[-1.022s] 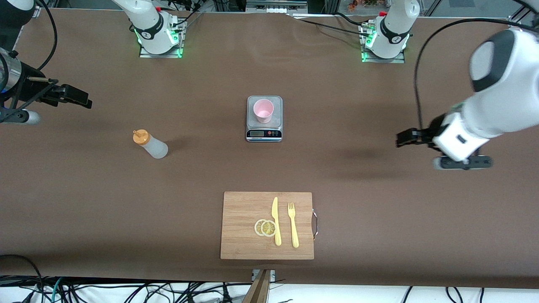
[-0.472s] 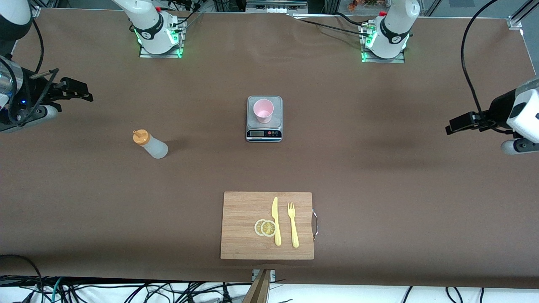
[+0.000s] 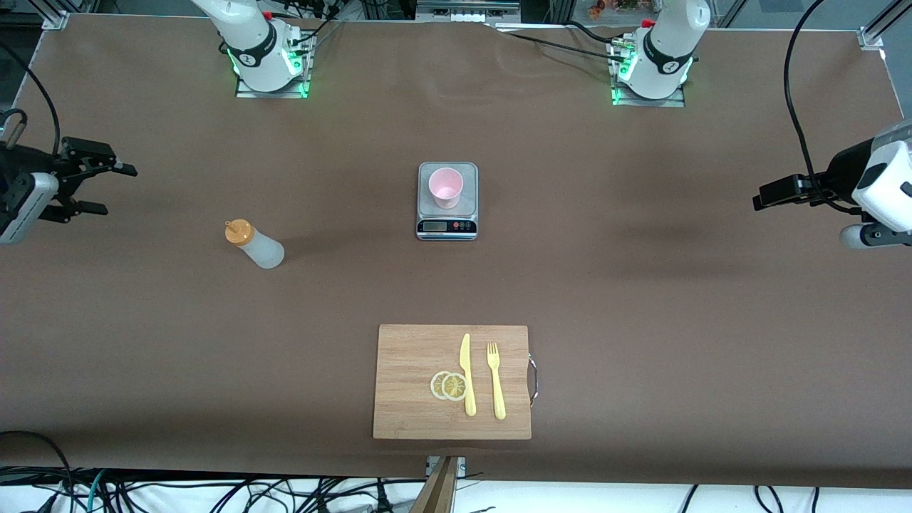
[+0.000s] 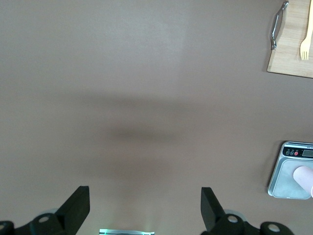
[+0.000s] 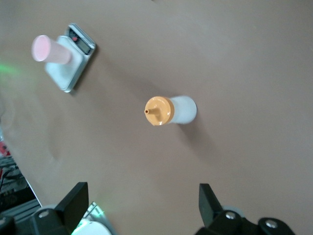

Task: Add sauce to pink cup with both arms
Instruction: 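Reach the right gripper to the white squeeze bottle and grasp it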

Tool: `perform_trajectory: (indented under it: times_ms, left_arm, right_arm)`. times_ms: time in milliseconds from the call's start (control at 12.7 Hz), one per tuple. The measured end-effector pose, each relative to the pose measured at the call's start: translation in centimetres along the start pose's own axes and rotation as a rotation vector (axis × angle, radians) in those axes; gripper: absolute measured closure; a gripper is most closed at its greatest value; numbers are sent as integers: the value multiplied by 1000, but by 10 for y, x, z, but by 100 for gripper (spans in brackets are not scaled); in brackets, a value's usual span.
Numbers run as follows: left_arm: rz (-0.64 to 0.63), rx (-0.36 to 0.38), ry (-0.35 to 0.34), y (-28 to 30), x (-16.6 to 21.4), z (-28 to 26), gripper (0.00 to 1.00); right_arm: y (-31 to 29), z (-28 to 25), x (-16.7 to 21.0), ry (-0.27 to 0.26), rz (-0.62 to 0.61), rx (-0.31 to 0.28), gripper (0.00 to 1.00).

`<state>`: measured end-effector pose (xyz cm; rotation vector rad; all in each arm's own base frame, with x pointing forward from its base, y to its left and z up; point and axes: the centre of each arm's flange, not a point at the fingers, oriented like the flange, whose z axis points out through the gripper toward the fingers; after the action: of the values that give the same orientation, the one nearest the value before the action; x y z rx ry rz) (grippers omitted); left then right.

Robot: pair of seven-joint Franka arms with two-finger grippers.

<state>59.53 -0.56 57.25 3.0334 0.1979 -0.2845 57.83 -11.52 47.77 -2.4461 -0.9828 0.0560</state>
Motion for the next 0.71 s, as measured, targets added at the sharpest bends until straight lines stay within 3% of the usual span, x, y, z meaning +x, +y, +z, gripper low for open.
perform_trajectory:
  times_ms: [314, 708]
  left_arm:
    - [24, 2, 11, 11, -13, -10, 0]
    - [67, 3, 8, 8, -15, -10, 0]
  right_arm:
    - [65, 49, -28, 151, -299, 136, 0]
    - [114, 128, -36, 341, -734, 218, 0]
